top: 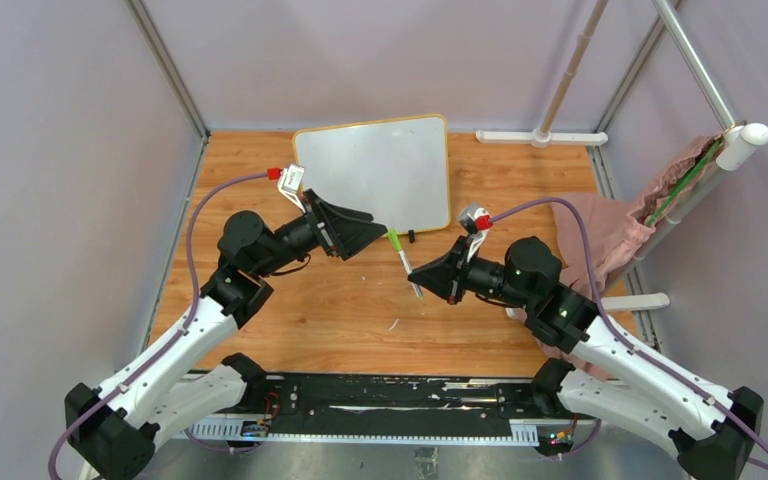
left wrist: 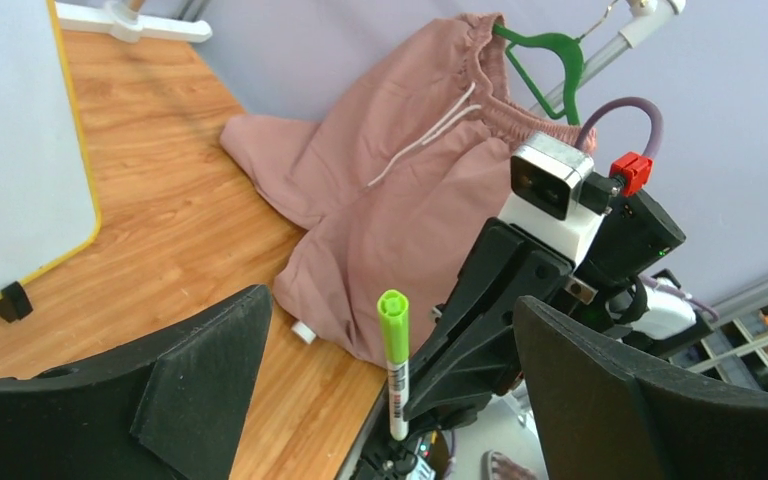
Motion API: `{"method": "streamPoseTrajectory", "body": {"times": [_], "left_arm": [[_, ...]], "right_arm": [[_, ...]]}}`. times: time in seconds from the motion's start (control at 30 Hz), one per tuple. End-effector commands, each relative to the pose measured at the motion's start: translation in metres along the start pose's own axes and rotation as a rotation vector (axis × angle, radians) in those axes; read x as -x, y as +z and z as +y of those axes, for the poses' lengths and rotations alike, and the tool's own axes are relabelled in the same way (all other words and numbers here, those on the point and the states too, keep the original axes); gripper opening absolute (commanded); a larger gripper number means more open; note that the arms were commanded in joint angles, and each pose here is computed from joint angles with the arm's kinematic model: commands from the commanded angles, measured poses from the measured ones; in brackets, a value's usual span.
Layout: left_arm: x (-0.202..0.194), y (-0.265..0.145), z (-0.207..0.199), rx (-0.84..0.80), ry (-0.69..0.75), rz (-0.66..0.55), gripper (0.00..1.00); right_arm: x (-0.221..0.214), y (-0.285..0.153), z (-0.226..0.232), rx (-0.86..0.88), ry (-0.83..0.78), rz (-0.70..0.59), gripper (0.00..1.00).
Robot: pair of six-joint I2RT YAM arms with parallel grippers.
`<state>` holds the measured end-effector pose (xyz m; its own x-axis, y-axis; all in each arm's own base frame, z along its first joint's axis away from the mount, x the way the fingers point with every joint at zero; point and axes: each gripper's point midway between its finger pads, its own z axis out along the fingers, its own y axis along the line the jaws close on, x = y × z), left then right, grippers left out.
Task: Write a sentence on the whiteboard
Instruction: Open the whiteboard marker at the center of the board.
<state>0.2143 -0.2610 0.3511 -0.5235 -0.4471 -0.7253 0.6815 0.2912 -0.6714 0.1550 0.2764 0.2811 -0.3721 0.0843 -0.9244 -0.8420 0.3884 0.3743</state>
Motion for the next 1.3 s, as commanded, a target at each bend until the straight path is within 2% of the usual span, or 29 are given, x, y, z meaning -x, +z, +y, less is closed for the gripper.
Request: {"method": "streamPoseTrajectory", "body": {"times": [0.0, 0.33, 0.7, 1.03, 1.27], "left_arm": [[0.005, 0.005, -0.02, -0.08, 0.003, 0.015, 0.94], [-0.004, 0.008, -0.015, -0.081, -0.012, 0.054, 0.83], [-0.005, 0.006, -0.017, -0.09, -0.002, 0.057, 0.54], [-0.008, 0.007, -0.018, -0.101, -0.006, 0.079, 0.4], [-0.008, 0.006, -0.018, -0.101, 0.0, 0.075, 0.14]], "right_arm": [[0.022, 0.007, 0.012, 0.023, -0.012, -0.062, 0.0], [0.033, 0.018, 0.018, 0.021, -0.029, -0.091, 0.0], [0.035, 0.028, 0.02, 0.021, -0.036, -0.088, 0.0], [0.033, 0.033, 0.022, 0.023, -0.043, -0.076, 0.0], [0.031, 0.035, 0.026, 0.037, -0.046, -0.059, 0.0]]}}
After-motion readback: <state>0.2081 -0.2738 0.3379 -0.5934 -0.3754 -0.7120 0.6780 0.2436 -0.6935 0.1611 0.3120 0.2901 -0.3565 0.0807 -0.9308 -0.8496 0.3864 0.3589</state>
